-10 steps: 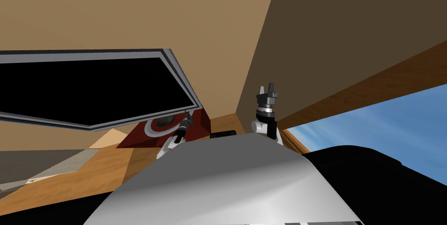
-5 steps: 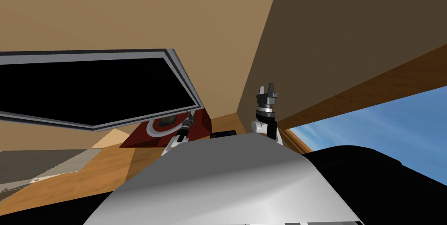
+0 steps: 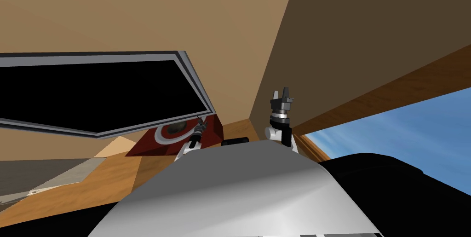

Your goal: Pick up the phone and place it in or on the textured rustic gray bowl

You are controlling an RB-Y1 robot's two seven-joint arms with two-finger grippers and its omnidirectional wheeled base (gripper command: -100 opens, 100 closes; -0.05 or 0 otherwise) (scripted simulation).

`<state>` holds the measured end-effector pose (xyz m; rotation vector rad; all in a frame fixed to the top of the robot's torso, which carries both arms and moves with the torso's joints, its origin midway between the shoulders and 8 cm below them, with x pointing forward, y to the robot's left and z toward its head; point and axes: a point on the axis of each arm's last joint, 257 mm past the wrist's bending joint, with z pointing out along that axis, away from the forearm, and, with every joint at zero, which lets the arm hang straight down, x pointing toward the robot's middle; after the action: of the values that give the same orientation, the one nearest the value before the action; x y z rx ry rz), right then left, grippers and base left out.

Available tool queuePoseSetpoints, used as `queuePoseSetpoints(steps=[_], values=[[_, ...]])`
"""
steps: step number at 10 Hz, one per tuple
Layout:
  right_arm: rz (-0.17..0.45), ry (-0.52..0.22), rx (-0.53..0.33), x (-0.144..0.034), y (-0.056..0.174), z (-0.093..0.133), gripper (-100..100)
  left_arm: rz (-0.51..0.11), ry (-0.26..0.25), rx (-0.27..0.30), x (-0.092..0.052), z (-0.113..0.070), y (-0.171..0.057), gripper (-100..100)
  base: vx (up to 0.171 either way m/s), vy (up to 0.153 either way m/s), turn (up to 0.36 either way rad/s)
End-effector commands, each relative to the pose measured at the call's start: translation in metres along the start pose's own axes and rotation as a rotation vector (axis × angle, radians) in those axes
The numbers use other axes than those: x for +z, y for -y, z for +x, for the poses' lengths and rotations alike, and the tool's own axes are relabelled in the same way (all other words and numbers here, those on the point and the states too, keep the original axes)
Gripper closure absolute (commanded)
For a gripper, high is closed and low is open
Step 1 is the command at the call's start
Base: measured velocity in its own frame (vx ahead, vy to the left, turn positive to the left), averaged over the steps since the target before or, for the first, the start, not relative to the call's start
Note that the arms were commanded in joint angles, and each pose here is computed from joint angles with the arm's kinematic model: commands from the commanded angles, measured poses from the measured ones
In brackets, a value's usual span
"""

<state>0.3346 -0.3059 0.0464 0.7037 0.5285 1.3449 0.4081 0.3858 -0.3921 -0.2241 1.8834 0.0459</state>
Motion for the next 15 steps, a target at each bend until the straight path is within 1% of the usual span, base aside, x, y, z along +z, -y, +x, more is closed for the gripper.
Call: queuePoseSetpoints(steps=[1, 2, 3, 5, 6, 7, 8, 9, 11, 12, 13, 14, 15], values=[[0.000, 0.000, 0.000, 0.000, 0.000, 0.000, 0, -0.003, -0.001, 0.009, 0.000, 0.003, 0.005, -100, -0.010, 0.019, -0.007], [0.000, 0.000, 0.000, 0.000, 0.000, 0.000, 0, -0.003, -0.001, 0.027, 0.000, 0.003, 0.005, -100, -0.005, 0.009, -0.011], [0.000, 0.000, 0.000, 0.000, 0.000, 0.000, 0, -0.004, -0.001, -0.017, 0.001, 0.005, 0.017, -100, -0.013, 0.037, 0.030], [0.000, 0.000, 0.000, 0.000, 0.000, 0.000, 0, -0.004, -0.001, 0.027, 0.001, 0.005, 0.017, -100, -0.011, 0.018, -0.027], [0.000, 0.000, 0.000, 0.000, 0.000, 0.000, 0, -0.004, -0.002, -0.017, 0.002, 0.006, 0.030, -100, -0.013, 0.067, 0.015], [0.000, 0.000, 0.000, 0.000, 0.000, 0.000, 0, -0.004, -0.002, 0.011, 0.002, 0.006, 0.030, -100, -0.005, 0.043, 0.011], [0.000, 0.000, 0.000, 0.000, 0.000, 0.000, 0, -0.004, -0.002, 0.027, 0.002, 0.006, 0.030, -100, -0.001, 0.025, 0.013], [0.000, 0.000, 0.000, 0.000, 0.000, 0.000, 0, -0.002, -0.004, -0.016, 0.002, 0.007, 0.042, -100, -0.011, 0.051, -0.015], [0.000, 0.000, 0.000, 0.000, 0.000, 0.000, 0, -0.002, -0.004, 0.027, 0.002, 0.007, 0.042, -100, -0.004, 0.035, 0.008], [0.000, 0.000, 0.000, 0.000, 0.000, 0.000, 0, 0.000, -0.007, -0.016, 0.003, 0.008, 0.055, -100, -0.008, 0.075, 0.013], [0.000, 0.000, 0.000, 0.000, 0.000, 0.000, 0, 0.000, -0.007, 0.011, 0.003, 0.008, 0.055, -100, -0.006, 0.045, -0.009], [0.000, 0.000, 0.000, 0.000, 0.000, 0.000, 0, 0.000, -0.007, 0.026, 0.003, 0.008, 0.055, -100, 0.003, 0.019, 0.018], [0.000, 0.000, 0.000, 0.000, 0.000, 0.000, 0, 0.004, -0.010, -0.015, 0.004, 0.009, 0.069, -100, 0.006, 0.088, 0.032]])
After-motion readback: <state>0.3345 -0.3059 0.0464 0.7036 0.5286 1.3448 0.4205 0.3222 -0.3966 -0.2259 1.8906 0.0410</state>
